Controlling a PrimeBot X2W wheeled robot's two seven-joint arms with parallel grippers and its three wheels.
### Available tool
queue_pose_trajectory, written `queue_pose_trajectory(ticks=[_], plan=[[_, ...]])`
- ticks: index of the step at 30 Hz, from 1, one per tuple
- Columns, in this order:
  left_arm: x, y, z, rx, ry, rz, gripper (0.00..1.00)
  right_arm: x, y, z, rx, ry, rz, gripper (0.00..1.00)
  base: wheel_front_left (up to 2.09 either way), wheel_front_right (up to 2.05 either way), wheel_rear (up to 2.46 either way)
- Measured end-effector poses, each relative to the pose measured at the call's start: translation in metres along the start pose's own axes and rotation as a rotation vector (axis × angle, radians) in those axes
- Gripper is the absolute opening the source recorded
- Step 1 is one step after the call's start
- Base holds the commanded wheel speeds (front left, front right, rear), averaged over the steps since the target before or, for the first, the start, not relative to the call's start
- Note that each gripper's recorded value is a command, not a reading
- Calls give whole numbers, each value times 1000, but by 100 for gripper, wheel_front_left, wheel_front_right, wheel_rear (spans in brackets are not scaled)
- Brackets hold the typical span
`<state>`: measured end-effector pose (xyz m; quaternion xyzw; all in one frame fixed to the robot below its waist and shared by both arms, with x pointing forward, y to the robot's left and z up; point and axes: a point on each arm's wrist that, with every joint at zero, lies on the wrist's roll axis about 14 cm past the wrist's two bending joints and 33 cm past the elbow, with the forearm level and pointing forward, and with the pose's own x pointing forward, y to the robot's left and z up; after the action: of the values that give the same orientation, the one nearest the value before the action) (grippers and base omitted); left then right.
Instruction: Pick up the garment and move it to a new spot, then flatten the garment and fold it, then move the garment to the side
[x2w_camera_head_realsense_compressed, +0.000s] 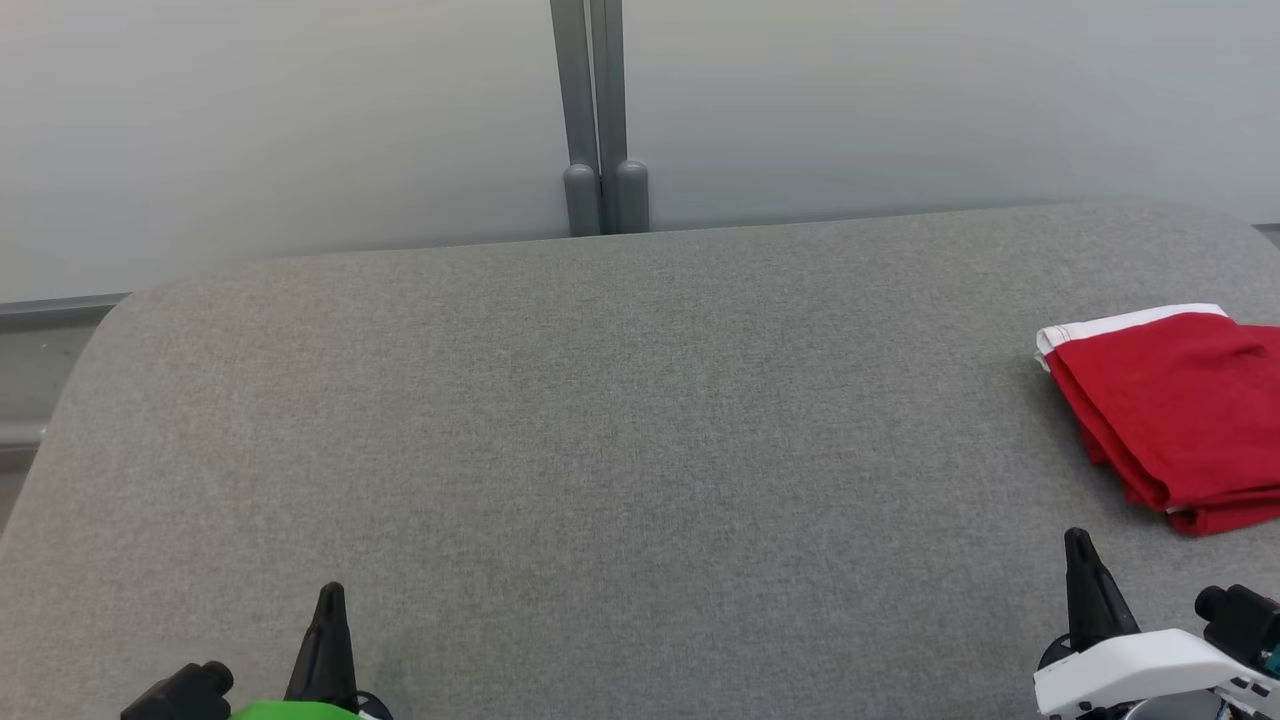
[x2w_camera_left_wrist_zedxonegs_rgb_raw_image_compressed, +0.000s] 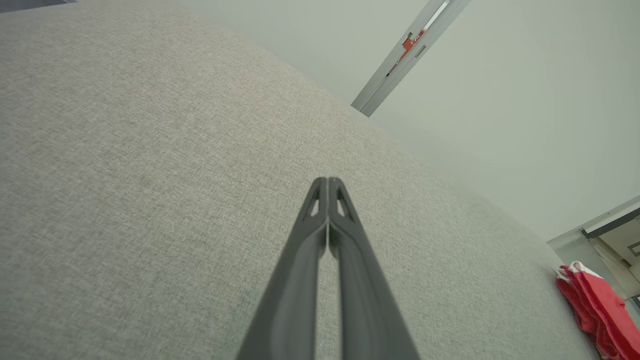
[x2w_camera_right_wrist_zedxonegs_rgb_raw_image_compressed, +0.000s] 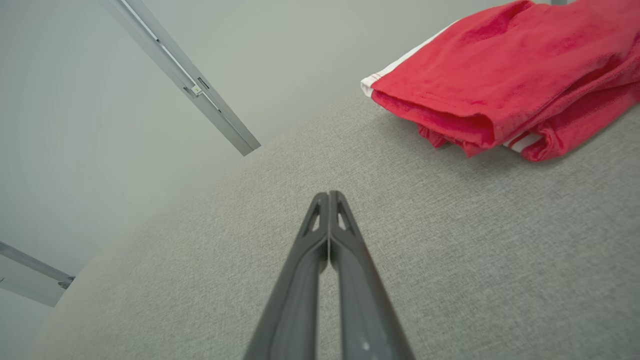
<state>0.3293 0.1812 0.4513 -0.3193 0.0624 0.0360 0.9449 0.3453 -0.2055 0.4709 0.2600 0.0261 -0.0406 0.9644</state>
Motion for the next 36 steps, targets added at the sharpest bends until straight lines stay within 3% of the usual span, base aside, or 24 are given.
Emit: queue_pose_trajectory(ticks=[36], plan=[[24, -5, 23, -432, -11, -11, 0, 18, 7, 9, 488, 11, 0, 0, 0, 0, 0]])
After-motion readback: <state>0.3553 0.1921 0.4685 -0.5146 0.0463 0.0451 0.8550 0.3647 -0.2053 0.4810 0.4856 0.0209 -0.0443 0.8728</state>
